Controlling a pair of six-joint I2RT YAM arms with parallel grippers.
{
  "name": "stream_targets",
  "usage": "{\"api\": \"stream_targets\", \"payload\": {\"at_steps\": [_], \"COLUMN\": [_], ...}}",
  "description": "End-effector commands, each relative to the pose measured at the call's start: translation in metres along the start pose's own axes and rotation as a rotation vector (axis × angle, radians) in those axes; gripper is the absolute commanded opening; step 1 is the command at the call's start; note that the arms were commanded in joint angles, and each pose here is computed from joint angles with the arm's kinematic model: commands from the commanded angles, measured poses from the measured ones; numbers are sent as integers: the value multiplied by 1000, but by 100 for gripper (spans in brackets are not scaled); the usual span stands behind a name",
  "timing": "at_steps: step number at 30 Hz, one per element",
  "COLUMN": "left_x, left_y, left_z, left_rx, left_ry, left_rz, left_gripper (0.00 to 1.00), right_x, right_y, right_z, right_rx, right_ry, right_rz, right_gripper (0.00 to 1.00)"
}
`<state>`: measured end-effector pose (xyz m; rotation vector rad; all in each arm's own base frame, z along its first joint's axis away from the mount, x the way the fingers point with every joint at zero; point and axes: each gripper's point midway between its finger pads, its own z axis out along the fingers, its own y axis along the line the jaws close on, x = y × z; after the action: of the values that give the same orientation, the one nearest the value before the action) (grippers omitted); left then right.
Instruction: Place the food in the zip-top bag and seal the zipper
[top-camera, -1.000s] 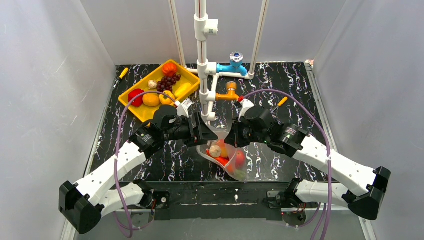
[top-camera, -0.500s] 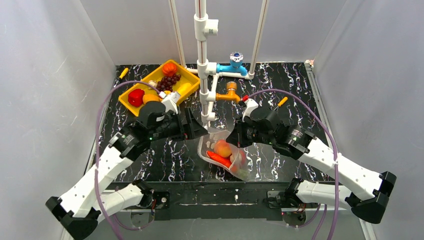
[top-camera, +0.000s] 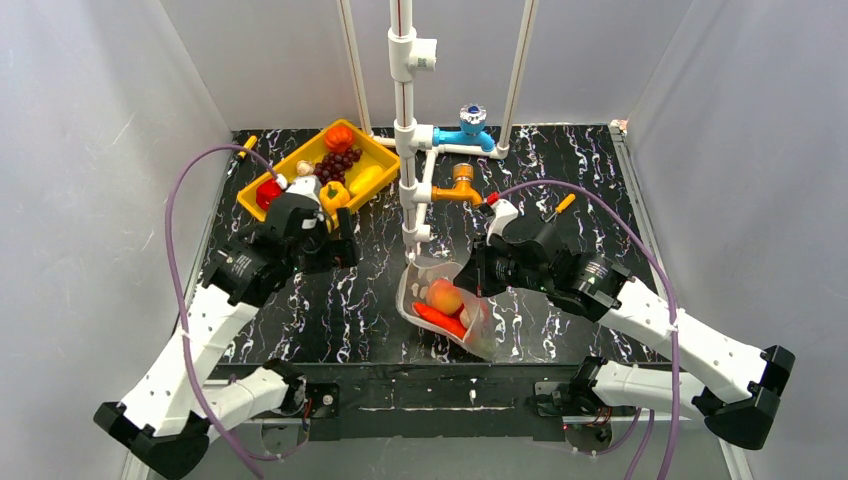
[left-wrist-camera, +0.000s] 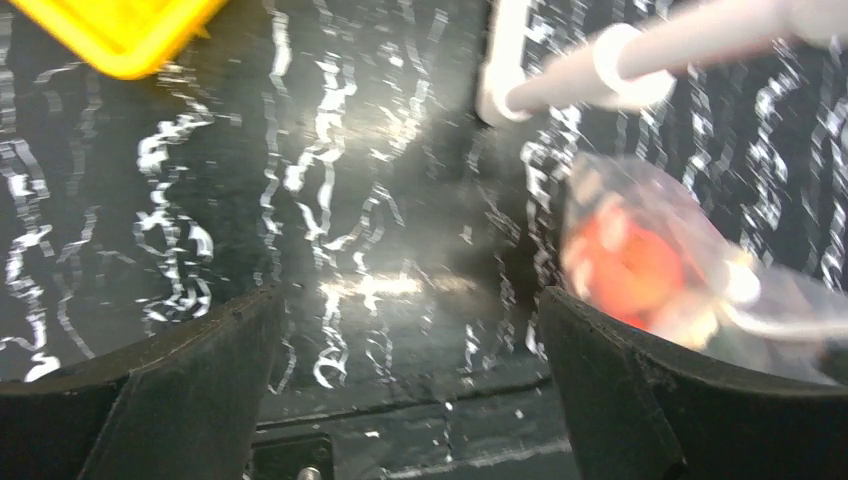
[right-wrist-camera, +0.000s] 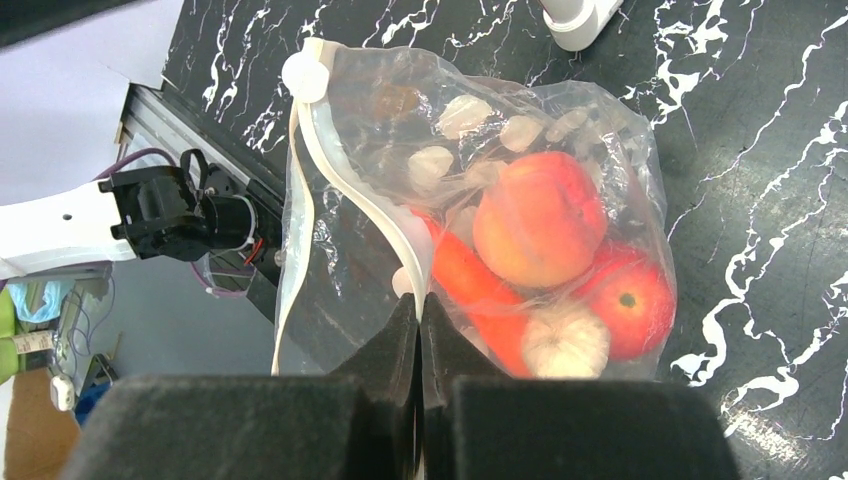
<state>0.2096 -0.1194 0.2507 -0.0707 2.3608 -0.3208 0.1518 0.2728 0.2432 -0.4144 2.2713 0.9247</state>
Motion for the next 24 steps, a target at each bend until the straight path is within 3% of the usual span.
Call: {"api": "stream_targets", "payload": {"at_steps": [1,11,16,24], "left_x": [-25,-96,-125,-146], "left_y": [42,103,116,150], "left_z": [17,117,163,221], "left_rx": [-115,-237,-225,-244], "left_ry": [-48,-151,-228,-215], "left_rz": [-62,-391,-467,-590], "left_gripper": [98,98,98,98], "right_x": [-13,-12,-11,-4], "right_y": [6,4,3,3], "right_z": [-5,-1,0,6], "right_rx": [-27,-18,-17,-24], "right_ry": [-57,-45,-41,-15], "right_rz": [-19,-36,-38,-25], "right_gripper": [1,1,1,1]}}
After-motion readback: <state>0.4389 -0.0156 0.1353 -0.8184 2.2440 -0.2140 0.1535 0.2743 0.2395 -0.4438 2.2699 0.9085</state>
